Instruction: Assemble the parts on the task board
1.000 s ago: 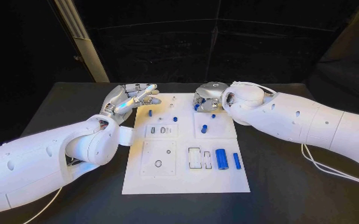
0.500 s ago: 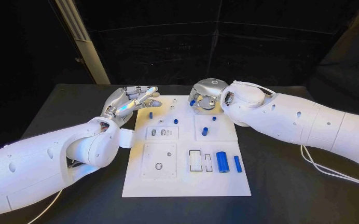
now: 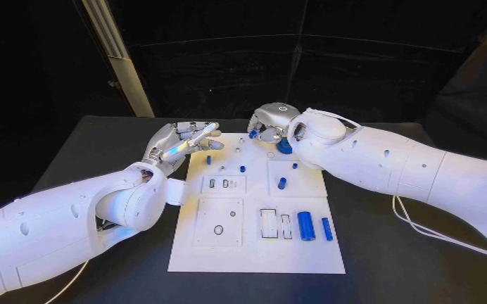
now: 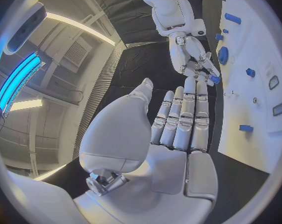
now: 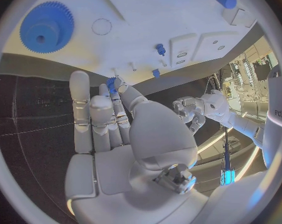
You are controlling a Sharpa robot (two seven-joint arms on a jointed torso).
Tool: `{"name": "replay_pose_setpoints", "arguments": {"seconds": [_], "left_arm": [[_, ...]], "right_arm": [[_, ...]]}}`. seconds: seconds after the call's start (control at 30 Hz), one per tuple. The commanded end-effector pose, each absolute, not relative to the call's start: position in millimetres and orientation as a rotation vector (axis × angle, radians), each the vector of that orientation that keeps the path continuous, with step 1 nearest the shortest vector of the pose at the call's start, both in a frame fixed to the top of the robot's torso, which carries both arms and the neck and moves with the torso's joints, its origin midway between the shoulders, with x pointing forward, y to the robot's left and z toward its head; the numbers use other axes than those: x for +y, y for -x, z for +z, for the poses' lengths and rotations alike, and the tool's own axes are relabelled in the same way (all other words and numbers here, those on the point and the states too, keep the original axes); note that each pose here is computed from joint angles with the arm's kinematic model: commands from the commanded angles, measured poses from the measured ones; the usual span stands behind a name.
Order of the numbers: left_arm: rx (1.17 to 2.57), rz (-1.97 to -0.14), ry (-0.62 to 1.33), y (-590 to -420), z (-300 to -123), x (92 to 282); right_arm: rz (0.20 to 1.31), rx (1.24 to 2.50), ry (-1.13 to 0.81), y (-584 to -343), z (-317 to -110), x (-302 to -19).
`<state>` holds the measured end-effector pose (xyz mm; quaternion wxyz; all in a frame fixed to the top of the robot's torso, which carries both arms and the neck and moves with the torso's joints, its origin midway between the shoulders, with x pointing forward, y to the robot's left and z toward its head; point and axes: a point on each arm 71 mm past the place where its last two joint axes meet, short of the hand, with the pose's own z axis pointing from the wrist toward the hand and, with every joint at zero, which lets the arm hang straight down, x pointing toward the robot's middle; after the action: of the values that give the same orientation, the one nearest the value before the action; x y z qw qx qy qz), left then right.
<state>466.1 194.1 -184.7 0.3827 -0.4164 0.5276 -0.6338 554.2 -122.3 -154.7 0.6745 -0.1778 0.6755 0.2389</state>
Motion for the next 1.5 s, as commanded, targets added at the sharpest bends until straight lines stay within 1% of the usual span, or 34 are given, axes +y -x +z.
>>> {"name": "replay_pose_setpoints", "arguments": {"seconds": [0.03,0.67,1.5], "left_arm": [[1.355,-1.639,1.045,-465.9,-183.6,191.7],[1.352,-1.655,1.037,-464.9,-181.4,186.7],[1.365,-1.669,1.034,-465.4,-179.7,184.7]], "right_arm": [[0.528,1.51,0.377,-558.1,-152.3,-120.5],[0.523,1.545,0.391,-564.1,-155.5,-103.1],[0.513,1.558,0.391,-569.2,-158.3,-98.6]]}}
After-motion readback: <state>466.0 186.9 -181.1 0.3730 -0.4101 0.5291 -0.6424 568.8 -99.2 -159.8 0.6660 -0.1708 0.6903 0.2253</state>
